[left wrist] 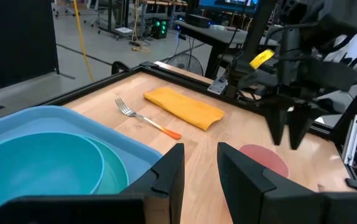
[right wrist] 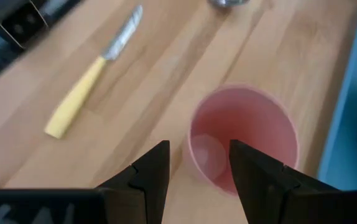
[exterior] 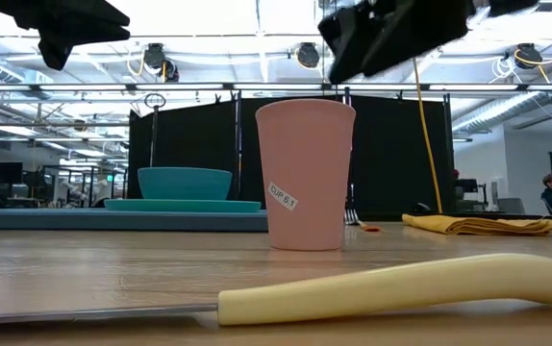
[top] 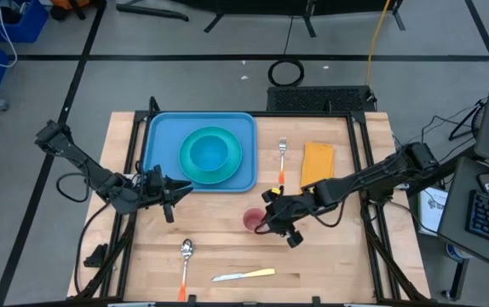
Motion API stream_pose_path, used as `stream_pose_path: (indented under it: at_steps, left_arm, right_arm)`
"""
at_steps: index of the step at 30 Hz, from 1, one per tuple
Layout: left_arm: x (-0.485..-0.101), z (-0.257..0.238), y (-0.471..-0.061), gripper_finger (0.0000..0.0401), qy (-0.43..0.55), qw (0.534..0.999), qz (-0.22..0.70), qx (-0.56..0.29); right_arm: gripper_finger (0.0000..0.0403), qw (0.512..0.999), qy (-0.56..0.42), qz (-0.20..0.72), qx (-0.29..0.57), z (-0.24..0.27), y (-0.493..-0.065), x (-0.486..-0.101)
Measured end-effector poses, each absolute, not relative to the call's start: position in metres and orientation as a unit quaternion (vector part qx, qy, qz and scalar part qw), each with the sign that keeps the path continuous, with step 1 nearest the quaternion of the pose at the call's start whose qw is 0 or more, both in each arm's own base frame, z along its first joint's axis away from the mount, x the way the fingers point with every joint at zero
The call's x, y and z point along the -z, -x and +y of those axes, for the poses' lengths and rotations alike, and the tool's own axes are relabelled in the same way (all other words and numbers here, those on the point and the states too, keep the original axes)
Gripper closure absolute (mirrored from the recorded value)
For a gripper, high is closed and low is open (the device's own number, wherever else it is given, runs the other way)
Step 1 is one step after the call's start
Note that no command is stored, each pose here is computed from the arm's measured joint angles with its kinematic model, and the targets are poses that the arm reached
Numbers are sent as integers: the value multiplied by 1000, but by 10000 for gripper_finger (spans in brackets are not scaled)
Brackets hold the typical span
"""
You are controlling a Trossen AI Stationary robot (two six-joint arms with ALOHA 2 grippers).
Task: Set up tray
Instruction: Put the pink cup on top of the green plate on the blue serving tray
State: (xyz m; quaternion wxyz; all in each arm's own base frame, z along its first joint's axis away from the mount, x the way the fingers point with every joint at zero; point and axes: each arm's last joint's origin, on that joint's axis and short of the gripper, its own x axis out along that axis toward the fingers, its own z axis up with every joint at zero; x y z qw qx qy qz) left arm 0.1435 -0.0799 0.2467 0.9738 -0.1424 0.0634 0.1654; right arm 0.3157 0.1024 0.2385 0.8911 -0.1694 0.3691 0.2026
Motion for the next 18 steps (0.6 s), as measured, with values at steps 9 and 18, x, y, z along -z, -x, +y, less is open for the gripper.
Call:
stream_pose_path:
  at_steps: [9,18]
  left_arm:
    - [-246,-80,-143,304,143,974,64,-166]
    - [-246,-80,-143,304,141,974,66,-167]
  right_arm:
    - [248,885,172,383,-202,100,-321,-229]
    - [248,878,179,394,-204,101,-325,-219]
